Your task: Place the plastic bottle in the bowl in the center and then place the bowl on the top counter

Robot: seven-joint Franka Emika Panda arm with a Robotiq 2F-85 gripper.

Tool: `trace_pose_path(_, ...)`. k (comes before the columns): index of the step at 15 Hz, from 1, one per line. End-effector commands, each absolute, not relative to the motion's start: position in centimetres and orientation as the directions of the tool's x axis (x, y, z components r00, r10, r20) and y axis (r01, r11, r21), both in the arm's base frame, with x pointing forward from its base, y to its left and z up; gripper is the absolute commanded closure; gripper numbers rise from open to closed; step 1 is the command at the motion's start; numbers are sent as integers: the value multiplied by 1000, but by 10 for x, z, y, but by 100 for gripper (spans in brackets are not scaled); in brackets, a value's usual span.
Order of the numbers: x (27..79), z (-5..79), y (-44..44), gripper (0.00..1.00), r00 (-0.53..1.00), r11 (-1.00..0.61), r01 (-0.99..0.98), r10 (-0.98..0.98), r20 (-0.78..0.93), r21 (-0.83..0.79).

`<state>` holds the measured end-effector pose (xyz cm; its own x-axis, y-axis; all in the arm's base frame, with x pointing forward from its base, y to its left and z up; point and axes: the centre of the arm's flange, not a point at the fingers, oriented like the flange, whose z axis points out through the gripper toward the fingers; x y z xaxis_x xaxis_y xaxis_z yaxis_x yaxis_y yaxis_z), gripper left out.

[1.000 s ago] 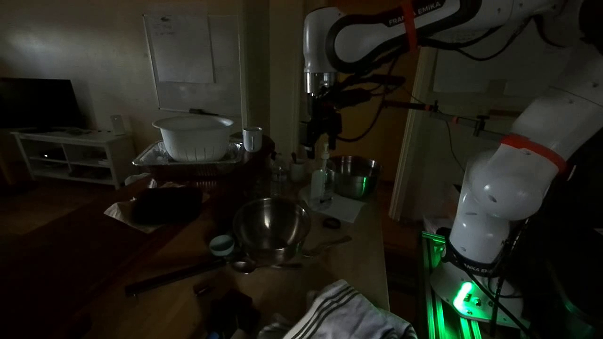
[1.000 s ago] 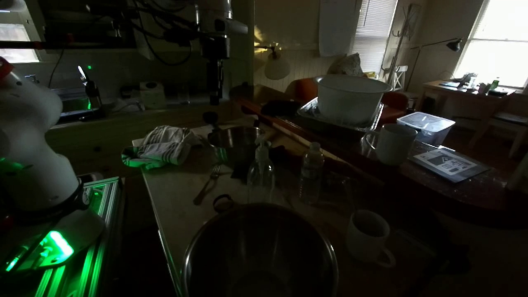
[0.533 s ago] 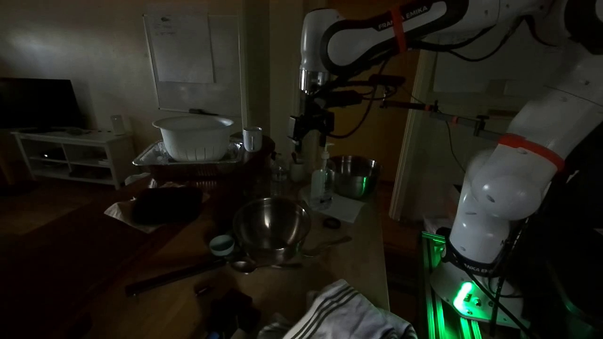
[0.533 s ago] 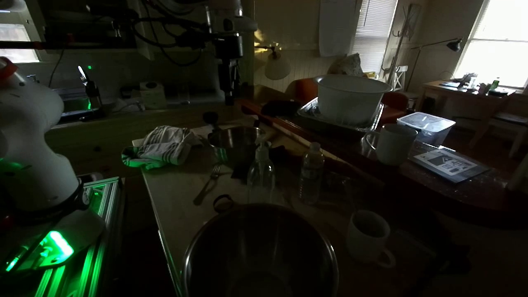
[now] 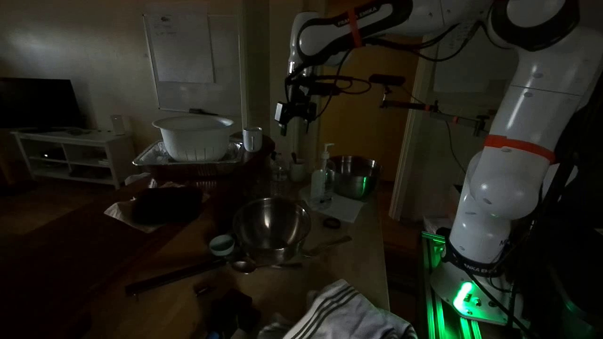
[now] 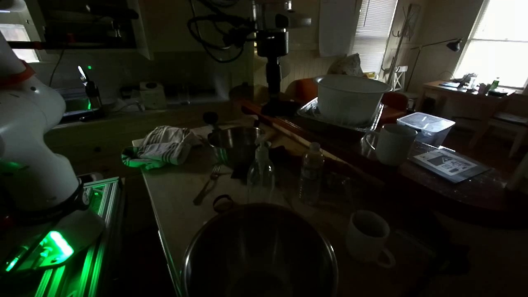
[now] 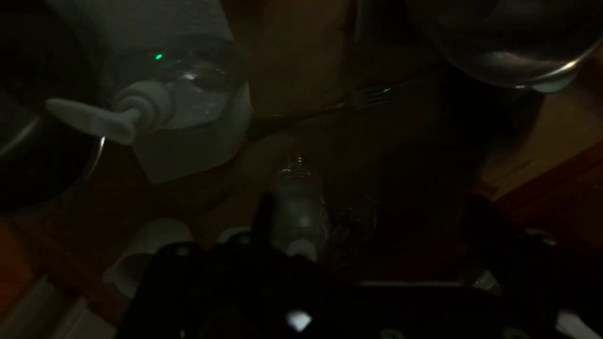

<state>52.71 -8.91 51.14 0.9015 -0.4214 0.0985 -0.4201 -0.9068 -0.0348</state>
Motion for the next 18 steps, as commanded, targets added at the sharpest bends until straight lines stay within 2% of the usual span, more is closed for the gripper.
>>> trace_pose_path(1, 554, 532, -125, 0, 925, -923, -380, -379, 33, 51)
trace_pose_path(2, 534, 520, -113, 0, 921, -923, -385, -384, 61, 11)
trace_pose_path(5, 542, 527, -125, 0, 917, -918, -396, -394, 57, 29)
trace_pose_path(7, 548, 525, -149, 0, 972, -971, -235, -236, -12, 51)
trace_pose_path(10, 566, 518, -182, 0, 989, -993, -122, -122, -80, 8)
trace_pose_path(18, 628, 457, -185, 0, 968, -971, -218, -203, -145, -101)
